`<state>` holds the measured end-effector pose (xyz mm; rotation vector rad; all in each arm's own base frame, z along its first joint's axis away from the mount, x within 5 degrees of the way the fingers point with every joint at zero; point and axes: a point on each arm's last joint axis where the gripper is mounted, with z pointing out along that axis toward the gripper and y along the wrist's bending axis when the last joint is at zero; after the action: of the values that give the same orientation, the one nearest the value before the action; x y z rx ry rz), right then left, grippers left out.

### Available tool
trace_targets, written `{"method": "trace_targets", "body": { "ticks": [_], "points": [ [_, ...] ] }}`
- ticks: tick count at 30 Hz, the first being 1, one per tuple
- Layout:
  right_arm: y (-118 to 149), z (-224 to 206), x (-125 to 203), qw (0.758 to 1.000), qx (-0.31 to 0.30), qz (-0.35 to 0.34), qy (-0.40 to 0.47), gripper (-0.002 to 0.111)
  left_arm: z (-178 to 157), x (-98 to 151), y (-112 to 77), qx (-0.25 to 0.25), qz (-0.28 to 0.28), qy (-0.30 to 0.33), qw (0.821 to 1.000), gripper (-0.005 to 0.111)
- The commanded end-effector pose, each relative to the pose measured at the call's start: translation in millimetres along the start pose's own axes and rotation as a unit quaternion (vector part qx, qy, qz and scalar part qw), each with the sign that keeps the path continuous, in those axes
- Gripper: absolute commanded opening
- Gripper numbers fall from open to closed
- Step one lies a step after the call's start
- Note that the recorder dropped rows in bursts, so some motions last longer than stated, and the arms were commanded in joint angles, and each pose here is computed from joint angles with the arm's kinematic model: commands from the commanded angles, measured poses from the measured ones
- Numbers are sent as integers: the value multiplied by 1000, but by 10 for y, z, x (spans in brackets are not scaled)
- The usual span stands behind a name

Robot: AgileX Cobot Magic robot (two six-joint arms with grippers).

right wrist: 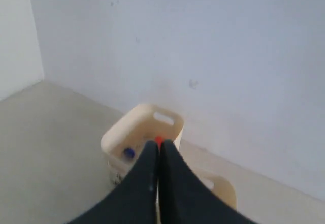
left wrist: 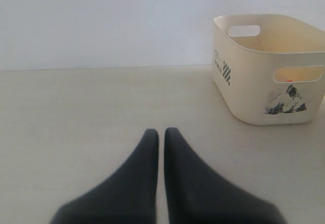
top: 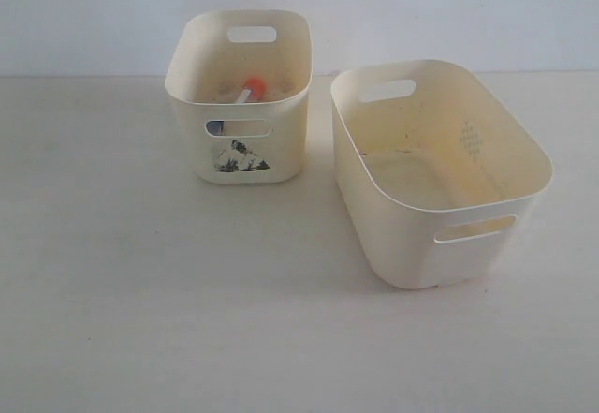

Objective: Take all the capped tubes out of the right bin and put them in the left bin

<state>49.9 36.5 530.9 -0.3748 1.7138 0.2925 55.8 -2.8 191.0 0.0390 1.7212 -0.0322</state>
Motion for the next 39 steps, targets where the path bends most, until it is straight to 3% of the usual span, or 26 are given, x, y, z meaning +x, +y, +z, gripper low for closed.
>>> {"method": "trace_targets", "body": {
  "ticks": [1, 5, 10, 16, 25, 39],
  "points": [
    [-137, 96, 301, 987, 67, 45, -139, 0, -5, -16, 1, -1, -3, -6, 1000, 4],
    [-321, 331, 1064, 965, 124, 128, -194, 0, -5, -16, 1, -1, -3, -6, 1000, 4],
    [-457, 597, 2276, 955, 191, 183, -135, 0, -5, -16, 1, -1, -3, -6, 1000, 4],
    [-421, 586, 3084, 951, 219, 191, -105, 0, -5, -16, 1, -1, -3, -6, 1000, 4],
    [-331, 475, 3216, 962, 230, 103, -106, 0, -5, -16, 1, -1, -3, -6, 1000, 4],
    [-215, 531, 3433, 980, 178, 86, 24, 0, -5, -16, 1, -1, -3, -6, 1000, 4]
  ]
}}
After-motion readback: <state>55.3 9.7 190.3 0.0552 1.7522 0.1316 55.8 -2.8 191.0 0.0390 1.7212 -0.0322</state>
